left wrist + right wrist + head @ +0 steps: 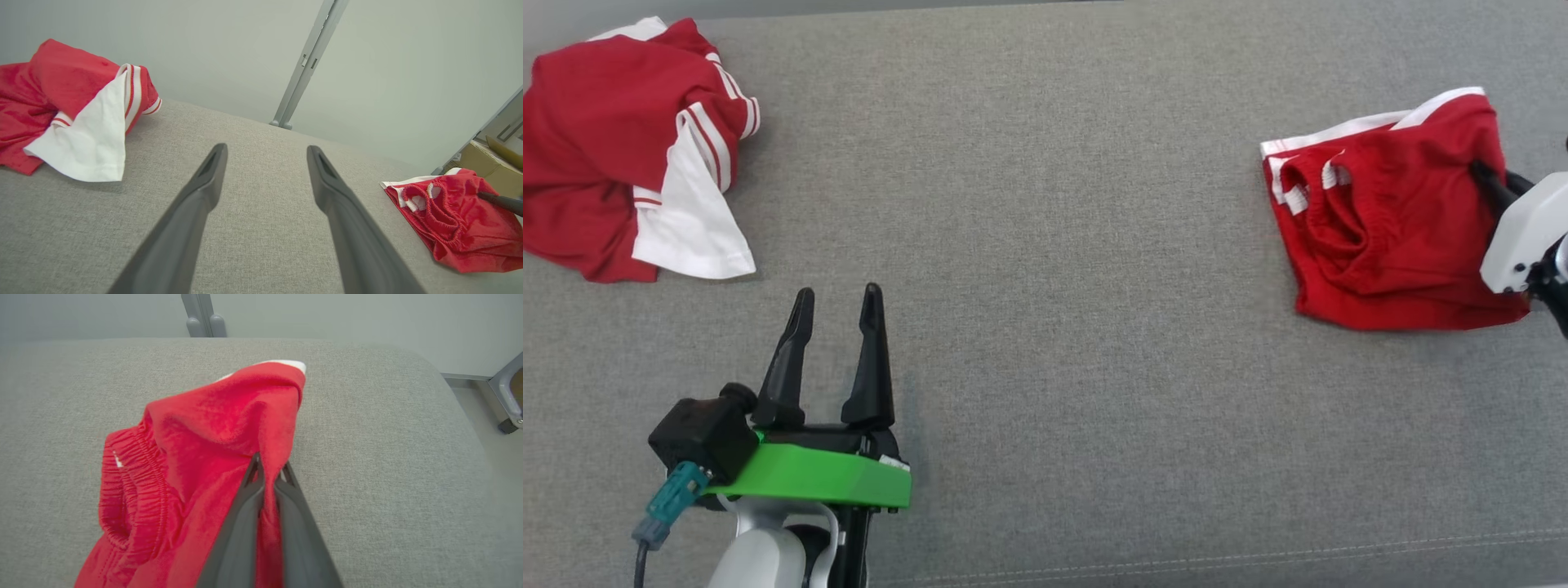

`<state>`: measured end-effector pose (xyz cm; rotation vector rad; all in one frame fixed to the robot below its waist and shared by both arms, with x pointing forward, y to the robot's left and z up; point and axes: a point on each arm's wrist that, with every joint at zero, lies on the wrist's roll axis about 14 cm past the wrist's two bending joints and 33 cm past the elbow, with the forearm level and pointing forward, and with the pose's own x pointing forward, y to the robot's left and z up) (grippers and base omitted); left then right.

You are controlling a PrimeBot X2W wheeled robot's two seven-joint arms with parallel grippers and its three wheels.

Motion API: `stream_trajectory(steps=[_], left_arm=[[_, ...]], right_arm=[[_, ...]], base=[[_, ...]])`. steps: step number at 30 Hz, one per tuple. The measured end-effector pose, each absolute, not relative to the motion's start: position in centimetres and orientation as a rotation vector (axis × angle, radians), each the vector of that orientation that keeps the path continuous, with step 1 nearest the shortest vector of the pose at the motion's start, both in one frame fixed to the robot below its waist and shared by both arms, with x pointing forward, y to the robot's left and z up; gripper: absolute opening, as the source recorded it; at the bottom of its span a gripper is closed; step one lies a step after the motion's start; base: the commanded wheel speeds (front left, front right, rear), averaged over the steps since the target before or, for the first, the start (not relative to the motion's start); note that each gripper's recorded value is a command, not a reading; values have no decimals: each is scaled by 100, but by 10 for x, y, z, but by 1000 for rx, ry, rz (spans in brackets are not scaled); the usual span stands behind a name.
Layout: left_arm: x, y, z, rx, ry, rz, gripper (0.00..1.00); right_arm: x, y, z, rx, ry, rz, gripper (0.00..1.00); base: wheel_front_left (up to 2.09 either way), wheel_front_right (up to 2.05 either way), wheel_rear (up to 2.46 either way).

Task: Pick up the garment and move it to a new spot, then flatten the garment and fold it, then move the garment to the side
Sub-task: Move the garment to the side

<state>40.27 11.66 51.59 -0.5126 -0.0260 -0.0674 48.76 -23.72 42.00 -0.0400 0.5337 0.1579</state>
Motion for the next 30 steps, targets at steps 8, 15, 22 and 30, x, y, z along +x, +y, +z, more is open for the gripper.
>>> stream_trajectory(steps=[8,15,22,30], left_arm=[[420,101,506,-472,12,-132,100],[423,99,502,-459,33,-142,100],[422,100,496,-445,63,-142,100],[422,108,496,-432,62,-121,100]], right_arm=[[500,-292,423,-129,554,66,0],[508,-319,425,-184,569,13,0],[515,-330,418,-232,593,-45,0],[513,-345,411,-355,602,-101,100]], base=[[0,0,0],[0,0,0],[0,0,0],[0,0,0]])
